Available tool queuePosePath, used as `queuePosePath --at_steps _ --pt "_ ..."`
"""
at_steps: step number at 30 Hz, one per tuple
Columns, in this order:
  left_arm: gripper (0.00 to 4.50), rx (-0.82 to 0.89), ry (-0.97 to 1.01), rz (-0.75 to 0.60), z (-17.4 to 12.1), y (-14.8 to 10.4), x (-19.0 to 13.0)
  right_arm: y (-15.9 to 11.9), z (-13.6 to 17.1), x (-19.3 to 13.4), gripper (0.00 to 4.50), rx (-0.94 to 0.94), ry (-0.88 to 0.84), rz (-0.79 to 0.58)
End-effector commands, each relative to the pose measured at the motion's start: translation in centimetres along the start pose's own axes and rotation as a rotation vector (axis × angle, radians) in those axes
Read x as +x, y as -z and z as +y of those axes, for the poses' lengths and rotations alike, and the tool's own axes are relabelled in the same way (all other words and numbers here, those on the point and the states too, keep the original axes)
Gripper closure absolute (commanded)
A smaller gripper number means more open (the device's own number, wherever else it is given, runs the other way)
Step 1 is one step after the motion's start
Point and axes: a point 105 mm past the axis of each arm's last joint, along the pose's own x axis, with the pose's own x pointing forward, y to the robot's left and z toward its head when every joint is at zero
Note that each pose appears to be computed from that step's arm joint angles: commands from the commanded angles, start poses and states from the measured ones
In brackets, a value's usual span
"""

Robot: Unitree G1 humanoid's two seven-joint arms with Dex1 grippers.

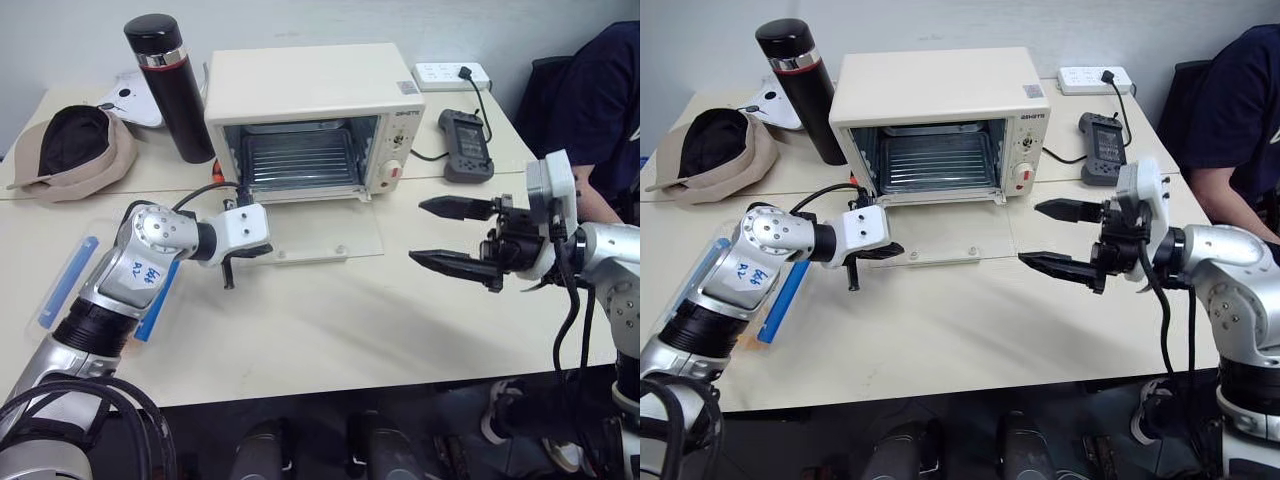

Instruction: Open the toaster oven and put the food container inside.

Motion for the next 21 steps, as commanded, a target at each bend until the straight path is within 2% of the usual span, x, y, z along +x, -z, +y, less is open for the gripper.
queuePosePath --at_steps 1,3,8,12,16,17,21 --pt "4.3 -0.115 -0.028 -0.059 -0.4 -1.1 -2.5 -0.8 0.5 0.9 0.0 -0.027 -0.091 -0.01" --pt "3.9 -0.211 -0.059 -0.09 -0.6 -1.3 -4.3 -0.7 0.6 1.5 0.0 -0.026 -0.144 -0.005" --pt "2.39 -0.389 -0.119 -0.093 -3.3 -0.6 -9.0 -0.4 0.3 2.8 0.0 -0.017 -0.257 0.009" --pt "1.23 -0.617 -0.302 -0.063 -6.8 1.6 -13.6 0.0 -0.5 4.5 0.0 0.0 -0.361 0.021" --pt "0.16 -0.764 -0.437 -0.04 -10.7 3.3 -16.9 -0.1 -0.6 5.3 0.0 0.0 -0.451 0.022" --pt "0.01 -0.806 -0.475 -0.033 -11.5 3.9 -17.7 -0.1 -0.7 5.6 0.0 -0.012 -0.46 0.021" --pt "0.01 -0.971 -0.657 -0.083 -13.6 5.3 -20.4 -0.1 -1.4 6.6 0.0 -0.054 -0.477 0.012"
